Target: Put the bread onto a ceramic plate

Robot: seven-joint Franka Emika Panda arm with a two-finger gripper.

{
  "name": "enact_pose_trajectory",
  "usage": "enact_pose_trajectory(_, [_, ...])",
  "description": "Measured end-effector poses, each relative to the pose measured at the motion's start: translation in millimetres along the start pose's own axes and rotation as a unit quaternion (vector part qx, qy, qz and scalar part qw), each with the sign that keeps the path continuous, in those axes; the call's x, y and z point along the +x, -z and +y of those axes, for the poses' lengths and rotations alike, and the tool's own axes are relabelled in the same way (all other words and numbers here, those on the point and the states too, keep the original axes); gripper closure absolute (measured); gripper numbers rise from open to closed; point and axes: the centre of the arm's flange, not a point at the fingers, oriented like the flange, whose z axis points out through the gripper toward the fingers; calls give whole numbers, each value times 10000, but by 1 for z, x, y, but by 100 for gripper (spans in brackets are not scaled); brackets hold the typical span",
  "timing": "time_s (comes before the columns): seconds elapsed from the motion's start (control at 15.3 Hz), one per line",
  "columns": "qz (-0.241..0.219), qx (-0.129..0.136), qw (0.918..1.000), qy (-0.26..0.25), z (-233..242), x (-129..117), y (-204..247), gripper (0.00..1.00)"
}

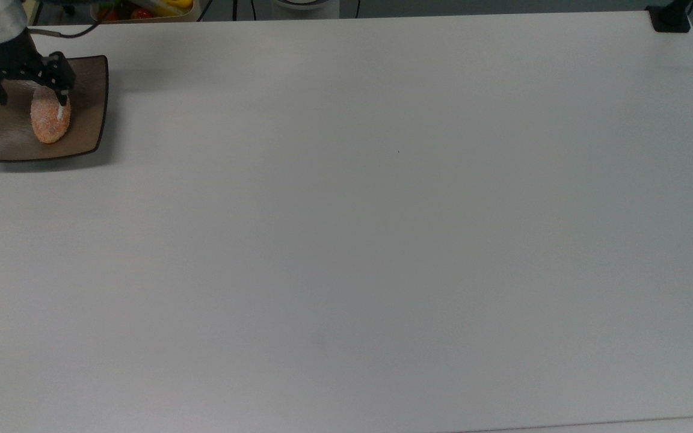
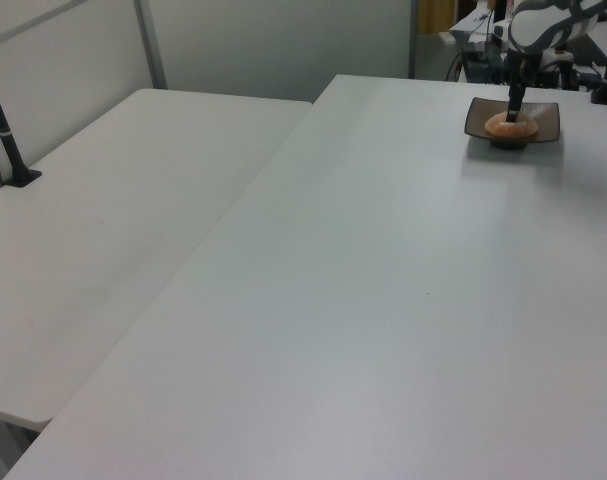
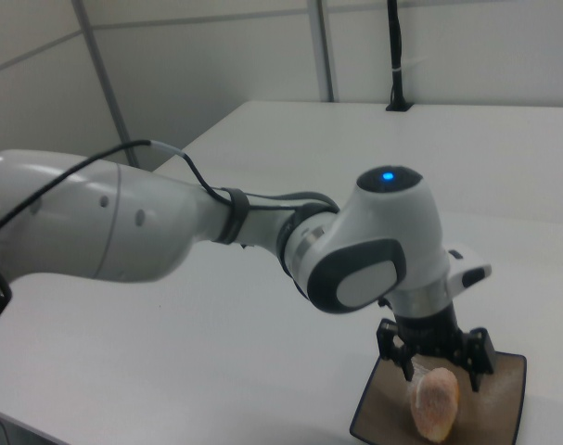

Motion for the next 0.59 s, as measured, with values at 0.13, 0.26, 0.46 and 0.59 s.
enact_pose_trajectory(0.13, [84, -43, 10000, 28, -3, 3, 25, 0])
enact_pose_trajectory(0.26, [210, -89, 9997, 19, -11, 10, 57, 0])
enact_pose_trajectory(0.46, [590, -133, 9980, -162, -27, 27, 111, 0])
enact_pose_trajectory(0.59, [851, 19, 9949, -546, -37, 37, 146, 0])
